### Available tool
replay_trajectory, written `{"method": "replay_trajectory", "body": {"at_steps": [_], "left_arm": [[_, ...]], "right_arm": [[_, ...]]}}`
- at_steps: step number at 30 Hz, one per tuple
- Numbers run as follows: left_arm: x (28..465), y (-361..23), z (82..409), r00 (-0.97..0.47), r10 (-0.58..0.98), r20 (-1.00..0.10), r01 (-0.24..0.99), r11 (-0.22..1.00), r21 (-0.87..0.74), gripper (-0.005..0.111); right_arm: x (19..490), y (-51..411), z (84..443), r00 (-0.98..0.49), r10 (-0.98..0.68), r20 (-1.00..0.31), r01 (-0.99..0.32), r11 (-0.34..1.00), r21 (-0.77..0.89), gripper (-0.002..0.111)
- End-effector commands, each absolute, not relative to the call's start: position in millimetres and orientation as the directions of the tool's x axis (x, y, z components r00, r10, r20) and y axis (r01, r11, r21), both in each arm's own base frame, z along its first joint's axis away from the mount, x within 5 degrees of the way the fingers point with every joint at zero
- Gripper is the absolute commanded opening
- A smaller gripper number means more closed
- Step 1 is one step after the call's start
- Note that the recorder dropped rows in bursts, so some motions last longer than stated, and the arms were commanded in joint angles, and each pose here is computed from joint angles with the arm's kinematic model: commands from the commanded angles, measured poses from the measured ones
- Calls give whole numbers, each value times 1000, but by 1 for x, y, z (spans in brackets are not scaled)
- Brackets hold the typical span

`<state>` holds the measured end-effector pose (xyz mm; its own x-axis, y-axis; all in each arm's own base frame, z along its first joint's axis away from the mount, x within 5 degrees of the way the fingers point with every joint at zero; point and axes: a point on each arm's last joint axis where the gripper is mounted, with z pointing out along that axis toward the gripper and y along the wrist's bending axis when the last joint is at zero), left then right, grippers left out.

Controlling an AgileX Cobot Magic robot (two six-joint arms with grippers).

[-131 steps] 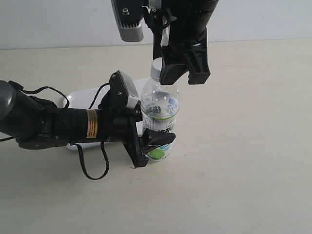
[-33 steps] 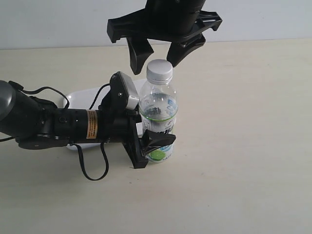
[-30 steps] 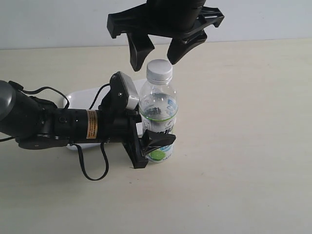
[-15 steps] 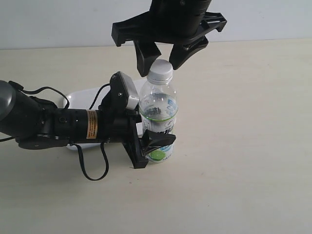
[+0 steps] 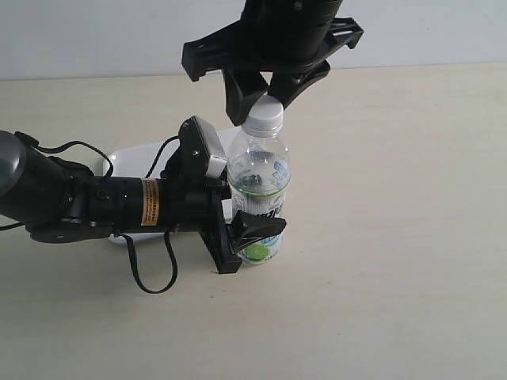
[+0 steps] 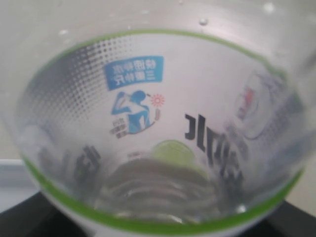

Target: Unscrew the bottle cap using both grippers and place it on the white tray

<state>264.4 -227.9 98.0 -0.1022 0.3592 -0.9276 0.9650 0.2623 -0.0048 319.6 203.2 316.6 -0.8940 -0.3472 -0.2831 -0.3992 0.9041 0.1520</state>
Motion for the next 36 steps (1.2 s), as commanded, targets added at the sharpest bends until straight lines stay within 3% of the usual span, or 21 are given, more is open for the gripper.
{"method": "replay_trajectory", "body": {"at_steps": [1,11,20,27,36], "left_arm": [[264,-228,100,-95,361,-928,966,259,1,0],[264,-228,100,-95,361,-928,966,259,1,0],[264,-228,100,-95,361,-928,966,259,1,0],[264,-228,101,-95,359,-928,966,258,1,0],[264,-228,101,-93,360,-928,966,257,3,0]], "right_arm": [[319,200,321,-815,-484,-319,-535,840,91,0],[319,200,321,-426,-846,-321,-877,473,-84,0],[320,199,321,-52,-966,-252,-972,107,-211,0],[321,197,320,22,-976,-215,-970,31,-241,0],[320,198,321,7,-973,-231,-972,47,-230,0]]}}
